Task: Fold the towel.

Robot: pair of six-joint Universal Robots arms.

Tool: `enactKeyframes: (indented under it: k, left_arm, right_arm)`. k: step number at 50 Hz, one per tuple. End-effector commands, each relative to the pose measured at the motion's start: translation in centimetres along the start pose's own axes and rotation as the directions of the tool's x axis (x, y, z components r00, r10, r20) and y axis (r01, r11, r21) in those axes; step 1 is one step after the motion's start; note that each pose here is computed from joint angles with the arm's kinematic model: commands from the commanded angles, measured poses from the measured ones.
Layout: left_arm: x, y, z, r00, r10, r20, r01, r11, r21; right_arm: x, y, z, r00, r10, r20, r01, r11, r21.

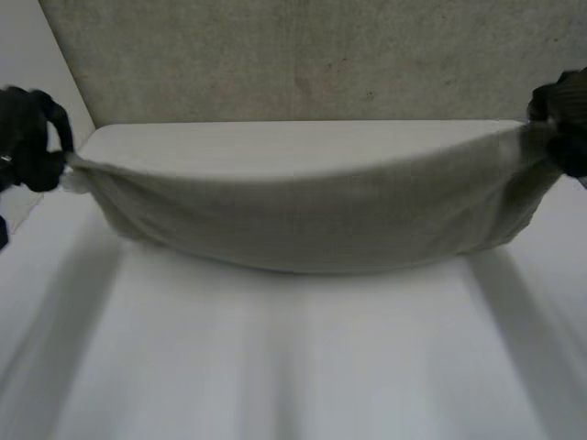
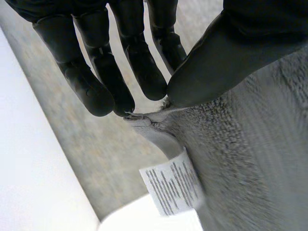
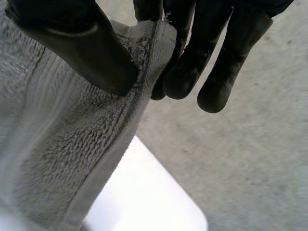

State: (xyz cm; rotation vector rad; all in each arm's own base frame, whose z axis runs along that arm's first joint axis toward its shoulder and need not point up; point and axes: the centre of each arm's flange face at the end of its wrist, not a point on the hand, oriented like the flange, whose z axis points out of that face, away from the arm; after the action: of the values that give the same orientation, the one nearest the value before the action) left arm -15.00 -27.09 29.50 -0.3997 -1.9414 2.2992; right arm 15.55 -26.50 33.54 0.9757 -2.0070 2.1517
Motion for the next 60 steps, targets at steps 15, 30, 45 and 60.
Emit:
enactKeyframes:
  k: [15,30,45,60]
  left_arm:
    - [2.6,6.0,2.4,0.985,-0.084,-0.149,0.054,0.98,-0.193]
    - [3.4,11.7,6.9,0.991,0.042,-0.123,-0.078,0.95,-0.302]
    - [4.1,13.9,8.2,0.989,0.073,-0.125,-0.112,0.934,-0.34]
    - [4.0,10.3,7.8,0.992,0.119,-0.046,-0.128,0.949,-0.288]
  right_arm:
    - [-1.3,5.9,2.7,0.984,0.146,0.105,-0.118,0.965,-0.235]
    - [-1.9,12.0,6.9,0.963,0.235,0.131,-0.172,0.913,-0.369]
    - [-2.9,14.1,9.2,0.965,0.232,0.12,-0.166,0.9,-0.404]
    - [-1.3,9.3,7.3,0.988,0.142,0.061,-0.123,0.96,-0.25]
